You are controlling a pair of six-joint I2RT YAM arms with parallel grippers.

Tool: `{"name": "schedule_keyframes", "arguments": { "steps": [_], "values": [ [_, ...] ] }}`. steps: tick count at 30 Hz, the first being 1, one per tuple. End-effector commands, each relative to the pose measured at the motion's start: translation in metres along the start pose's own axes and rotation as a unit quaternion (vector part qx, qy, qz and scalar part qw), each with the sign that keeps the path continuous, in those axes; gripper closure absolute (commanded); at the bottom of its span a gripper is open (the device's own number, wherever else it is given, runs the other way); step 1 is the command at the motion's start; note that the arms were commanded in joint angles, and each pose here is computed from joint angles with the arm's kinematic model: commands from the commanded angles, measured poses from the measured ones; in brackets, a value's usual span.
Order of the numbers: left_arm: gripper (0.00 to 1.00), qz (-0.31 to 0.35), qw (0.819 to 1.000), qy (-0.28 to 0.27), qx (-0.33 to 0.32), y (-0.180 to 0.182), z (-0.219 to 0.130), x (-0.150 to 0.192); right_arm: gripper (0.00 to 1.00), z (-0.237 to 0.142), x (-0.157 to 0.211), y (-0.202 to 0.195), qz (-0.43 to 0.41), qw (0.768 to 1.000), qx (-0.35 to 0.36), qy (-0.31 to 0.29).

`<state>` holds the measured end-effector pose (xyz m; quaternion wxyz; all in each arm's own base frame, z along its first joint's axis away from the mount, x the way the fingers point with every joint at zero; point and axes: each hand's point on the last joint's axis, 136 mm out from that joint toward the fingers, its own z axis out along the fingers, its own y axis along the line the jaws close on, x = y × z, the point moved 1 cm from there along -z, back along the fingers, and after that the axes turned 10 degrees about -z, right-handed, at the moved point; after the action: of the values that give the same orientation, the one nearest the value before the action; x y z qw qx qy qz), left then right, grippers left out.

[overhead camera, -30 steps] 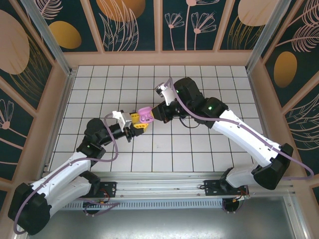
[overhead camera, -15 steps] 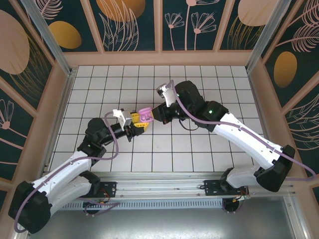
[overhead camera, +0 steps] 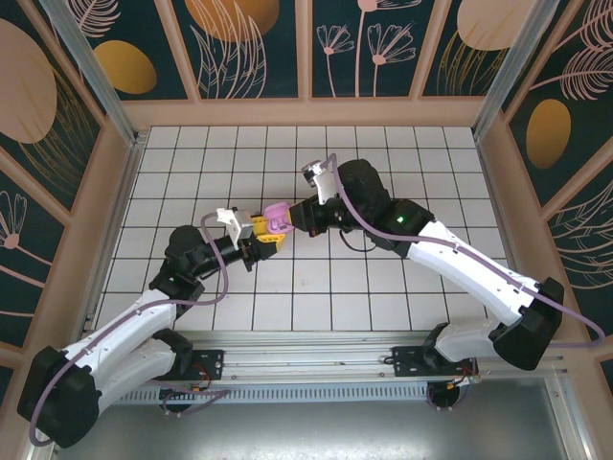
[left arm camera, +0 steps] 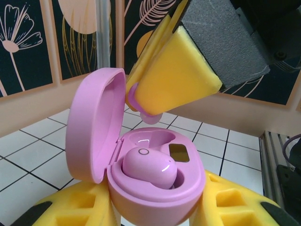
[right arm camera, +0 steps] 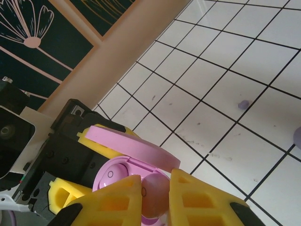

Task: Insert the wireless bluetooth earbuds into the charging case

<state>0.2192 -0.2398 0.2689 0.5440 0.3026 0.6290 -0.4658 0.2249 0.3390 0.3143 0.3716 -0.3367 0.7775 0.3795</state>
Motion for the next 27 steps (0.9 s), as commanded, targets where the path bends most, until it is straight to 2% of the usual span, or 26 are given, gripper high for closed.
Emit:
{"name": "schedule_keyframes", "arguments": {
  "steps": [1,8,17,27],
  "values": [
    [0.94,0.026,0.998,-0.034,0.035,-0.017,0.004,-0.029,0.85,0.002,-0.001,0.039,-0.008,0.996,-0.092,-0.007],
    [0.94,0.018,0.998,-0.039,0.034,-0.017,0.004,-0.034,0.85,0.007,0.015,0.040,-0.028,0.995,-0.088,0.024],
    [0.94,0.001,0.998,-0.040,0.048,-0.022,0.006,-0.045,0.85,-0.001,0.015,0.040,-0.047,0.995,-0.086,0.006],
    [0.93,-0.005,0.998,-0.036,0.058,-0.024,0.010,-0.051,0.85,-0.007,0.022,0.034,-0.055,0.996,-0.065,0.020]
  ]
}}
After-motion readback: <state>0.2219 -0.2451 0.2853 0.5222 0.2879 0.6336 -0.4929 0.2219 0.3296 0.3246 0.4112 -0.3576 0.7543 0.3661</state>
